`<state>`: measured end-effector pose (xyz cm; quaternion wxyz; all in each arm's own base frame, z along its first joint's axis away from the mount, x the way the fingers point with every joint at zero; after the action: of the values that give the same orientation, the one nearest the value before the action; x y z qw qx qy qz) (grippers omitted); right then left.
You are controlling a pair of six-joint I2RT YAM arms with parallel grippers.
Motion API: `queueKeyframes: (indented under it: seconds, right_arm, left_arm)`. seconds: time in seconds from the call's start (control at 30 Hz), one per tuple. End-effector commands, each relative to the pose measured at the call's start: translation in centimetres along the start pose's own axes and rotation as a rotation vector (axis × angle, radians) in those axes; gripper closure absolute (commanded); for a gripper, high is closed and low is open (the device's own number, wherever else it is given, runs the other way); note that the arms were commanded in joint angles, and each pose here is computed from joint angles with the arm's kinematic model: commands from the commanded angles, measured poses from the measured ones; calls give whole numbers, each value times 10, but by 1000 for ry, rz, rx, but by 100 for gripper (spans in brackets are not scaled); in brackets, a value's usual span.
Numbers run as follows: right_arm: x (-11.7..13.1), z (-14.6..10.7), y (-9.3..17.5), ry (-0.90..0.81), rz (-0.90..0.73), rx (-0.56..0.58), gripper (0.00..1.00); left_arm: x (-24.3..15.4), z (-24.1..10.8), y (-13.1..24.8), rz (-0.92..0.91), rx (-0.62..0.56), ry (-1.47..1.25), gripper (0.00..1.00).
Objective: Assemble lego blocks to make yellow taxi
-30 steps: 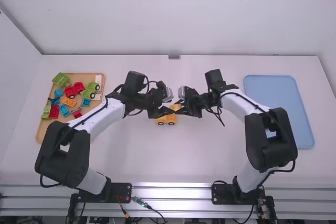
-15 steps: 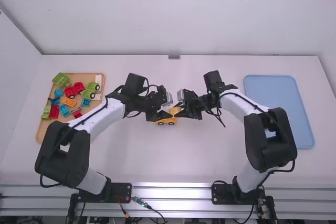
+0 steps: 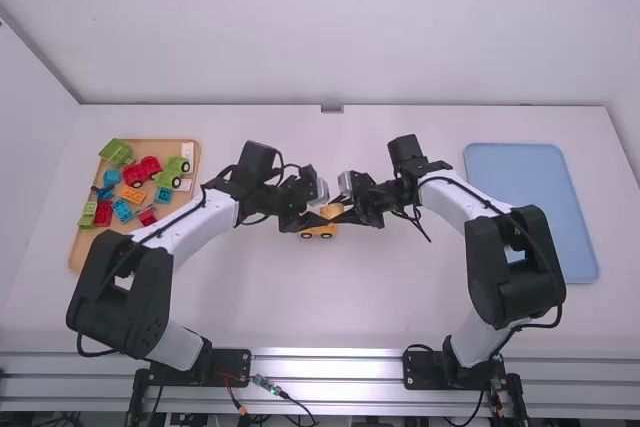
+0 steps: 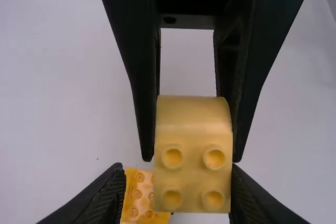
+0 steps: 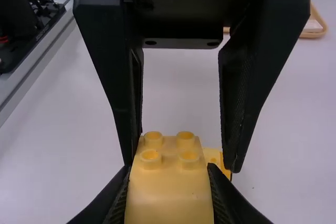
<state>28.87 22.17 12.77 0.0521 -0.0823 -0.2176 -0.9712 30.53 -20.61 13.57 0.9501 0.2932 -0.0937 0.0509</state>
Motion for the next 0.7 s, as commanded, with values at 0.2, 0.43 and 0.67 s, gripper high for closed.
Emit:
queueKeyframes:
  seconds: [0.2,0.43,0.67]
  right_arm:
    - [2,13,1,21,17,-37,100]
    - [2,13,1,19,14,-31,100]
    - [2,11,1,16,11,-23,98]
  left_arm:
    - [-5,-2,-2,-10,-10,18,59]
    - [-4,-1,-3,-8,-13,12,78]
    - [-4,0,-3,-8,-16,11,83]
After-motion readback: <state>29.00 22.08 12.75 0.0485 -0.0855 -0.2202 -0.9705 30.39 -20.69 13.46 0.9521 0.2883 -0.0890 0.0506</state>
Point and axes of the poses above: each hand's point on the last joint's axis, 136 mm out from that joint toward the fingers, its own y axis back along the fingers, its own x axis along the line the jaws close on, z = x × y, the point moved 3 cm from there along y, back along the fingers, and after that the axes turned 13 degrees about -y, right-handed, at the moved point
